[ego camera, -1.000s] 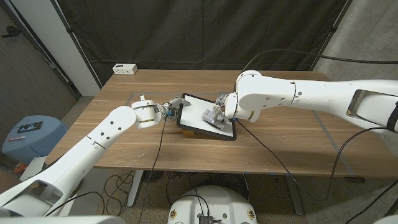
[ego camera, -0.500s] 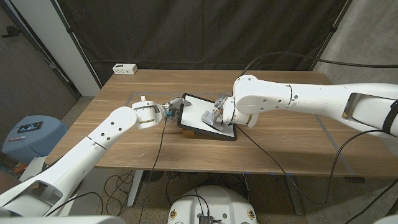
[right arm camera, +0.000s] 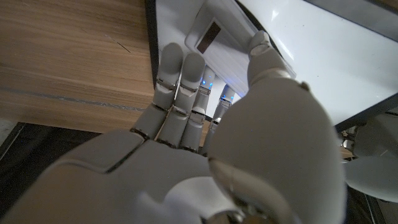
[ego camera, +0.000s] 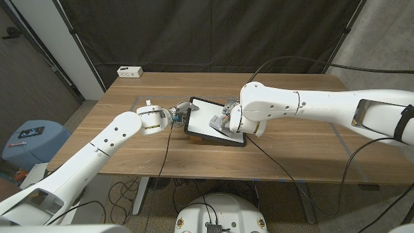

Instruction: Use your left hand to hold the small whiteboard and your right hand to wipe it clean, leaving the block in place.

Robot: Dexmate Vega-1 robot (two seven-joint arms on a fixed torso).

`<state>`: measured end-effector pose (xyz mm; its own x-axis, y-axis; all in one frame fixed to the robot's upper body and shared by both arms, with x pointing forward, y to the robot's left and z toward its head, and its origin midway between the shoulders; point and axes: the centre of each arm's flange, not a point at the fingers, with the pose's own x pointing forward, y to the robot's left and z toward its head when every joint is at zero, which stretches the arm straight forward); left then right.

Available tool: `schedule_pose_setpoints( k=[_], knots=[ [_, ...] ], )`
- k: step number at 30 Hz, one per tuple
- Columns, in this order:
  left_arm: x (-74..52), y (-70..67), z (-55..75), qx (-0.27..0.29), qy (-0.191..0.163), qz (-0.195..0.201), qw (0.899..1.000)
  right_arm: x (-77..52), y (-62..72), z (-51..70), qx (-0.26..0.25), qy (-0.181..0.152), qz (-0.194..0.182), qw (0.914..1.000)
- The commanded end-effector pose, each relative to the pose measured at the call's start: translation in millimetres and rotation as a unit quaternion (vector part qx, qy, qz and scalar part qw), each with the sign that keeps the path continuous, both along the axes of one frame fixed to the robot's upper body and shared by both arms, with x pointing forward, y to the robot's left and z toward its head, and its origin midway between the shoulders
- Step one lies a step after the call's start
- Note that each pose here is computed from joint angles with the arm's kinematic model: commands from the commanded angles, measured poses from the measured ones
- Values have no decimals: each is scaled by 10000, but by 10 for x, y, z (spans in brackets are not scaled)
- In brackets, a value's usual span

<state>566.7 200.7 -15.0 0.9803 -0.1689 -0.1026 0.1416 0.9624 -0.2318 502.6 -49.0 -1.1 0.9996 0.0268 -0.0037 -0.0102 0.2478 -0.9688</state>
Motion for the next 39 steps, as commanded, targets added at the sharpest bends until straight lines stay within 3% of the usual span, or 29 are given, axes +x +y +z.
schedule_pose_setpoints(
  k=[1,12,39],
  knots=[
    [17,21,16,-11,-7,-12,10000,38,-21,-29,109,-66,-87,9999],
    [49,16,47,2,9,-35,10000,62,-45,-32,114,-85,-131,9998],
    [29,95,26,-177,424,-53,9989,140,-132,-13,134,127,-177,9997]
  ],
)
